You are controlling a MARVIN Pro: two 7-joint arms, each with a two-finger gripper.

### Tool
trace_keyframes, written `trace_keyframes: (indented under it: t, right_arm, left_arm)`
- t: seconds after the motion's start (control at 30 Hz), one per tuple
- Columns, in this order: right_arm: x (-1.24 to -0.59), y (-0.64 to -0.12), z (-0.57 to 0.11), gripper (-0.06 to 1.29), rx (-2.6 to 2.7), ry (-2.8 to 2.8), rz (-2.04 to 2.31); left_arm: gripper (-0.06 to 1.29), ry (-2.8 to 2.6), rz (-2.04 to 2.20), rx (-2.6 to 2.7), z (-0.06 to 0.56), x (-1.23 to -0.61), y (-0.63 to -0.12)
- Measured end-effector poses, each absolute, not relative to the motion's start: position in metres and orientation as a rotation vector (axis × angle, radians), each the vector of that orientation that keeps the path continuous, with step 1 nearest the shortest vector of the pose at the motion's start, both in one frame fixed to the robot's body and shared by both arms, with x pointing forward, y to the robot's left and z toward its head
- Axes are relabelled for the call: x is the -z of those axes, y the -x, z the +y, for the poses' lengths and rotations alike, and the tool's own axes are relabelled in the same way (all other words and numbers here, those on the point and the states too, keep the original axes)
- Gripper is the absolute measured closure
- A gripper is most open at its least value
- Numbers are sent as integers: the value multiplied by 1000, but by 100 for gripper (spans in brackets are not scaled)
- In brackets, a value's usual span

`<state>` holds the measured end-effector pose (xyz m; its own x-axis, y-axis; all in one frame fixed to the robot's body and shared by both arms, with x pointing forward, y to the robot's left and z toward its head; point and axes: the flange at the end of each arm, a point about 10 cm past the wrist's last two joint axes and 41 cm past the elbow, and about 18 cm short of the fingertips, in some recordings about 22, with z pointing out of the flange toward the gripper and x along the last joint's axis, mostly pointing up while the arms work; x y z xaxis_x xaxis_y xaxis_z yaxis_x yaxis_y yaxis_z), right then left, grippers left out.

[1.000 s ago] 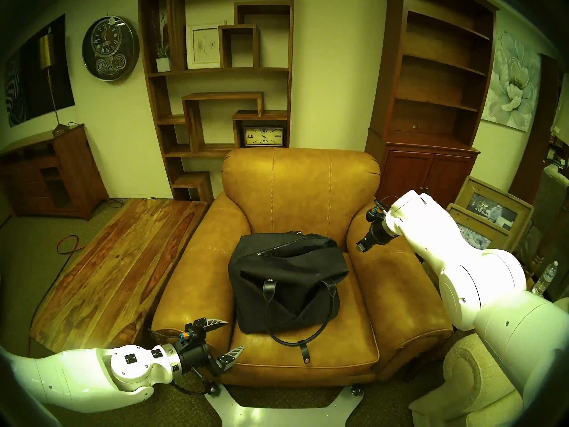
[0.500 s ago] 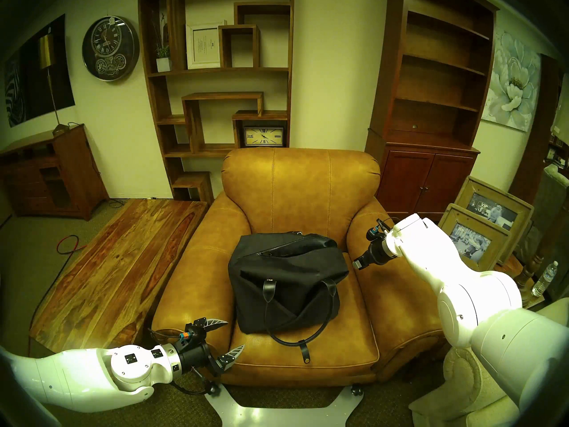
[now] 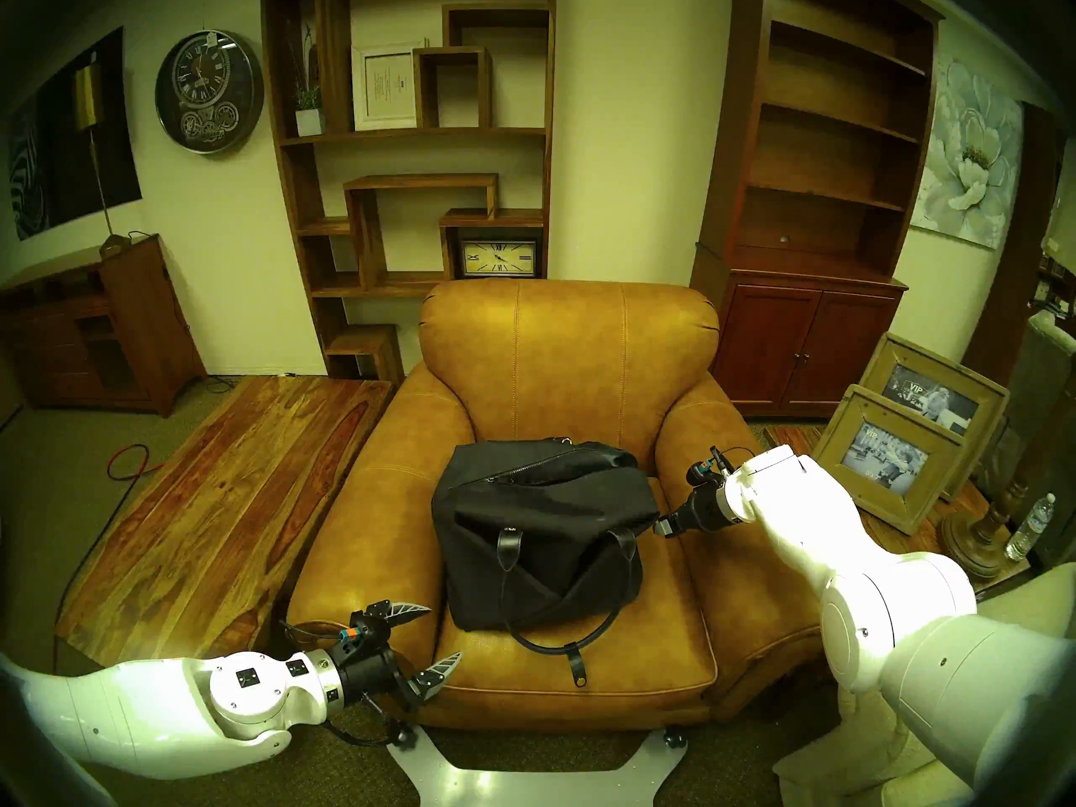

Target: Open a bag with a zipper

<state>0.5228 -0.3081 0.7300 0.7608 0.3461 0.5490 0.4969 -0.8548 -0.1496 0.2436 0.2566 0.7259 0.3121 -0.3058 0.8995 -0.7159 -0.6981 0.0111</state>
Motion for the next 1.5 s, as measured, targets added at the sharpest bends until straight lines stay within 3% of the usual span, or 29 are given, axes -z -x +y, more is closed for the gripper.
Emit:
trace_keyframes:
  t: [0.97, 1.5]
  right_arm:
    - [-722, -498, -330, 0, 1020, 2518, -567]
    - [-700, -460, -357, 0, 1144, 2444, -478]
  left_arm:
    - [0, -2174, -910, -1353, 256, -726, -244]
    - [0, -2175, -912, -1352, 256, -725, -244]
